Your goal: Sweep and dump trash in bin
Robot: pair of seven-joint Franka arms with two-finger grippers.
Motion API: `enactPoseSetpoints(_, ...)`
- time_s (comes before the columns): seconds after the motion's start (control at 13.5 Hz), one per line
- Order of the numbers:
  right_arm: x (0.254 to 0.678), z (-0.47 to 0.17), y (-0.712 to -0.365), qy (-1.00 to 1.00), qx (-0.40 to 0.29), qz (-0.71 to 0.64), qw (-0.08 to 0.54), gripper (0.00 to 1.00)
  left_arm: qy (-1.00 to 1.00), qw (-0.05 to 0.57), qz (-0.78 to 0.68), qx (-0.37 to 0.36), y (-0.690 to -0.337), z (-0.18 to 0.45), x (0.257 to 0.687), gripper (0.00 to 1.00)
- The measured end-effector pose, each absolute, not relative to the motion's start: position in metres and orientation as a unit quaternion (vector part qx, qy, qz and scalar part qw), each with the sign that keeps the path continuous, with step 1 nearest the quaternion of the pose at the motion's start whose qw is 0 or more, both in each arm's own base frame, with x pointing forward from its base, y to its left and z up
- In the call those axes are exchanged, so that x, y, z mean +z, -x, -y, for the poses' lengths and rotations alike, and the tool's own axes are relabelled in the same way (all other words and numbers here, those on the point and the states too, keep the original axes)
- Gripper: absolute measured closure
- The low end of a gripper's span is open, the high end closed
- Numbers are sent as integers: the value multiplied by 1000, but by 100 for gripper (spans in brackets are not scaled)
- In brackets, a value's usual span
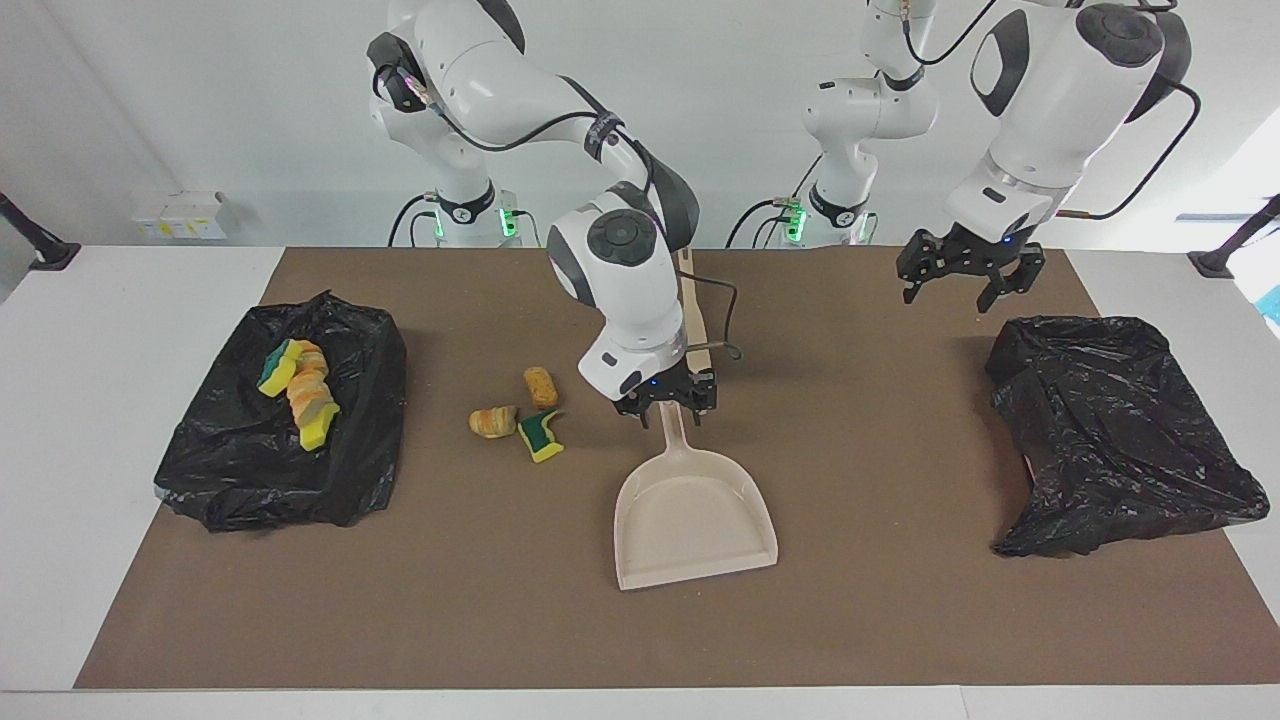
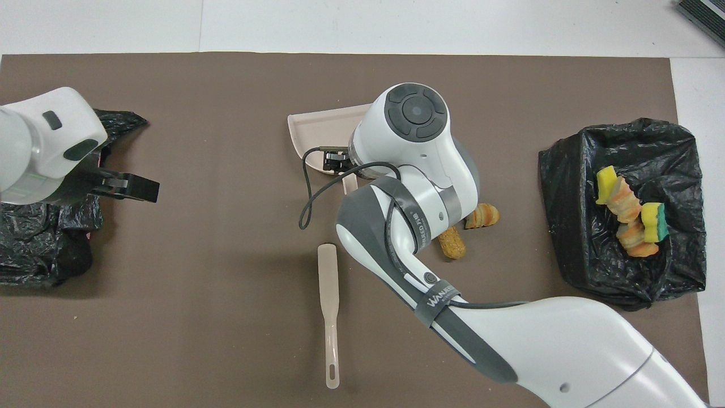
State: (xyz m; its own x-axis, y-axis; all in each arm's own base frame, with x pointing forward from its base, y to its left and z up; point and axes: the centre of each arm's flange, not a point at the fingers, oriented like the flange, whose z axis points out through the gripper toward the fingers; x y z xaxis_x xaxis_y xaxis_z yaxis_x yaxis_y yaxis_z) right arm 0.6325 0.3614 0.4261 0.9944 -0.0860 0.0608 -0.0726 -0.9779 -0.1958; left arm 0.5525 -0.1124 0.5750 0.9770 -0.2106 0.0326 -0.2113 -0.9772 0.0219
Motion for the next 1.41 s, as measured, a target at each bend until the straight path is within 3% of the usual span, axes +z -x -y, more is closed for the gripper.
enactPoseSetpoints(0.22, 470, -344, -618, 995, -29, -42, 84, 13, -996, 19, 83, 25, -565, 151, 550, 0)
enactPoseSetpoints(0.52, 495, -368, -535, 998, 9, -28, 52, 6, -999, 17, 33, 29, -579, 221, 496, 0)
enactPoseSetpoints(0.96, 450, -386, -416, 998, 42, -15, 42, 0, -996, 11, -77, 53, -606, 323, 417, 0)
enactPoseSetpoints(1.41, 402, -400, -373, 998, 45, 0, 41, 0, -995, -22, -81, 60, -585, 420, 341, 0)
